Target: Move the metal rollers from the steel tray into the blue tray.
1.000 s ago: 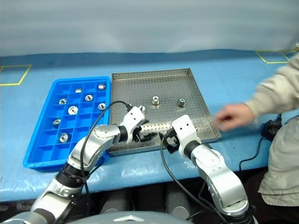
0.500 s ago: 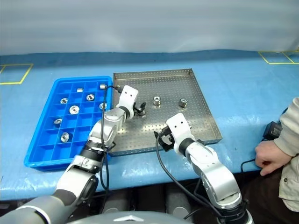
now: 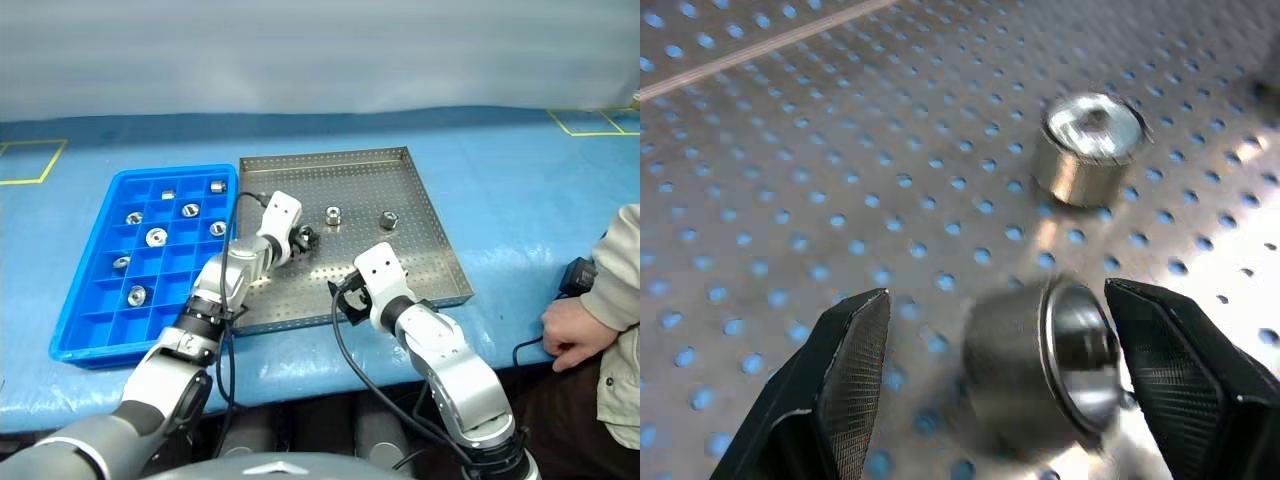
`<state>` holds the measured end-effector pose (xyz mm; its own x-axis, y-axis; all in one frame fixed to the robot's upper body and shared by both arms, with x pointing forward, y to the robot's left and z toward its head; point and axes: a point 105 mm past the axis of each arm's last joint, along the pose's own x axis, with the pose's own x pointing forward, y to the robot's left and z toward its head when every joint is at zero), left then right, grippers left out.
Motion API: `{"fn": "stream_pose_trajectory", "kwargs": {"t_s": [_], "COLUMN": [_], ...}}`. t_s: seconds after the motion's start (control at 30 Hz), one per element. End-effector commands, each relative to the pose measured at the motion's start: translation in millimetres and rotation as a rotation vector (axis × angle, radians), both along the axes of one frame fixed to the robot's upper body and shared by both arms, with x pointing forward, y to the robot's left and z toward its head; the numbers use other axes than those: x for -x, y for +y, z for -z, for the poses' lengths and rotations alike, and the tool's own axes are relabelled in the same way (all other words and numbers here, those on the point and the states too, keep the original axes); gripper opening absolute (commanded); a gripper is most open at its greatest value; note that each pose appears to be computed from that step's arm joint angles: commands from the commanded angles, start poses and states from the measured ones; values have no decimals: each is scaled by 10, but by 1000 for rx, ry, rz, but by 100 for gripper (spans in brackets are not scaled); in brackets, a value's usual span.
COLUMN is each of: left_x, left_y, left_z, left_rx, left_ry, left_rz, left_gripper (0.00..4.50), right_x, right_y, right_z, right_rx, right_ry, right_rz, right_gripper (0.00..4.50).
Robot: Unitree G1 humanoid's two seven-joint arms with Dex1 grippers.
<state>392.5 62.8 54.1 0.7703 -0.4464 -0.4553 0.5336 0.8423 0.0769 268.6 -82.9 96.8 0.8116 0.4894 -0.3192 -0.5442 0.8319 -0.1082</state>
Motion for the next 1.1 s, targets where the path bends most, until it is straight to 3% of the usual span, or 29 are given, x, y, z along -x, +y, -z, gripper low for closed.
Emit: {"fn": "stream_pose_trajectory", "kwargs": {"t_s": [0.03,0.07,0.17,0.4,0.63,0.73,0.87,0.97,1.1], "left_x": [140,150,122,135,540,479,129,10,-77], "left_y": [-22,3,97,97,-204,-207,-126,-174,-258], "left_z": [122,133,91,-134,-596,-786,-903,-846,-587], "left_rx": [-19,-27,-25,82,231,282,217,178,91], "left_ry": [70,72,43,-30,-26,-80,-258,-313,-293], "left_rz": [42,37,-19,-34,355,348,157,102,86], "left_gripper": [285,285,224,2,2,61,192,297,427], "right_x": [-7,-9,-12,-19,-38,-46,-58,-64,-68], "right_y": [45,51,61,66,88,96,104,110,115], "right_z": [-115,-114,-110,-94,-98,-99,-102,-105,-118], "right_rx": [-16,-17,-18,-15,-15,-17,-19,-19,-21], "right_ry": [-51,-51,-49,-44,-48,-50,-54,-58,-66], "right_rz": [-12,-14,-17,-23,-28,-30,-30,-30,-26], "right_gripper": [450,450,450,450,450,450,450,450,450]}}
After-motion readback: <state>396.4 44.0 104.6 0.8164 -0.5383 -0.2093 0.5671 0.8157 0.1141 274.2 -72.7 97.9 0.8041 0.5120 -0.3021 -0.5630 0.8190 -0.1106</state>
